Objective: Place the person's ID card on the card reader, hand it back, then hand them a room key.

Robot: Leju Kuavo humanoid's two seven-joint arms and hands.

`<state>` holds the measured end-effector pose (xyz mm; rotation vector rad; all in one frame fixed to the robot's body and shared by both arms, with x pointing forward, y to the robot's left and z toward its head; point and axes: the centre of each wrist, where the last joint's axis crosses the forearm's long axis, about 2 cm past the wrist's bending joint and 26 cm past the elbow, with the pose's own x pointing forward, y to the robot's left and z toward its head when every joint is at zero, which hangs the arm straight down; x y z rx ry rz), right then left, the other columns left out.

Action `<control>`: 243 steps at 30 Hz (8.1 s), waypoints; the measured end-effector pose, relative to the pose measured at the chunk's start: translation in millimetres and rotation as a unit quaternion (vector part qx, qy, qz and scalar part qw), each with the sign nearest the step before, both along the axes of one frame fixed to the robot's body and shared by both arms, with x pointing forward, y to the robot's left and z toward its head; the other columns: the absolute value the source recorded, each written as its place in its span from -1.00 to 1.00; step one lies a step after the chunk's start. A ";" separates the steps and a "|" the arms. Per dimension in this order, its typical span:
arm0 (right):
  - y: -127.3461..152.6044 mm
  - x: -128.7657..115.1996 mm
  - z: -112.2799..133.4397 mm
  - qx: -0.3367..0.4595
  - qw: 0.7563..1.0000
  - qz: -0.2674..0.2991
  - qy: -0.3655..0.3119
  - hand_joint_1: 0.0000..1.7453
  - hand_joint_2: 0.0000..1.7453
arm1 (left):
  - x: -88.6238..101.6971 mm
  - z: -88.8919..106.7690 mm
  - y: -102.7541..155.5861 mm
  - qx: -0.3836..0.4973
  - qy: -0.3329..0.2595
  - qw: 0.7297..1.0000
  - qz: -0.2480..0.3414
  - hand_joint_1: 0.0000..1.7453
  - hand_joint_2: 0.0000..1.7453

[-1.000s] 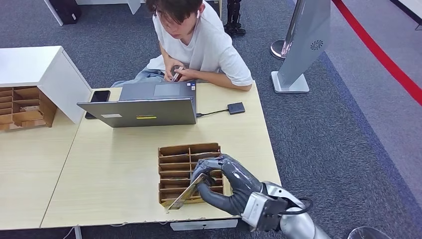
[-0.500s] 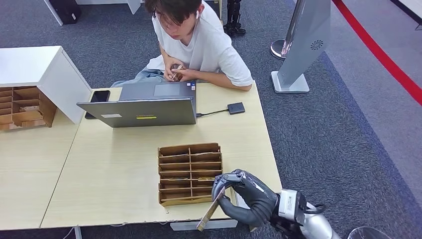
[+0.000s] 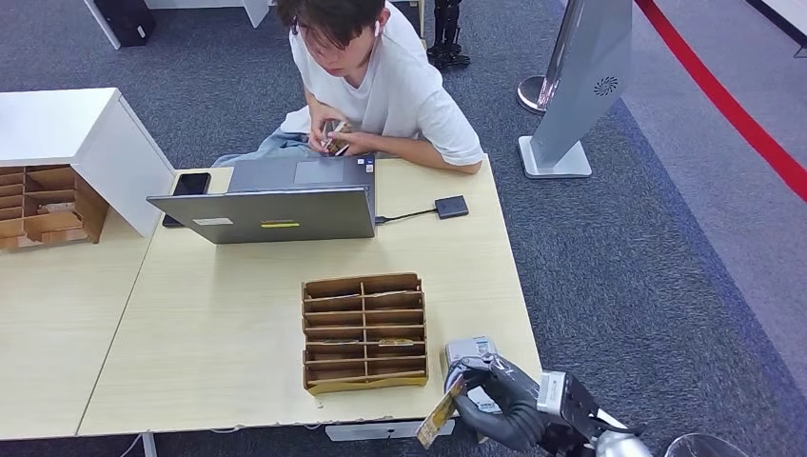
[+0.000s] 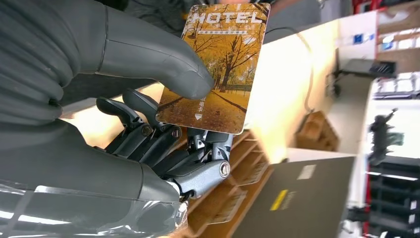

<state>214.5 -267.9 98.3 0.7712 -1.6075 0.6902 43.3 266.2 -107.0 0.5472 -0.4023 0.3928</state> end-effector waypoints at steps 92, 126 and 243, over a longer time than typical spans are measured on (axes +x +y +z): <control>-8.0 5.4 -28.9 -0.326 0.907 -0.264 0.008 1.00 1.00 | -0.5 -0.3 -1.7 -0.014 0.018 1.000 0.001 -1.00 -1.00; 16.8 6.6 -42.1 -0.376 0.880 -0.291 0.003 1.00 1.00 | -0.3 -0.1 -6.0 -0.022 0.022 1.000 -0.004 -1.00 -1.00; 22.0 16.3 -40.6 -0.380 0.874 -0.304 0.001 1.00 1.00 | 0.4 0.0 -7.0 -0.028 0.023 0.999 -0.005 -1.00 -1.00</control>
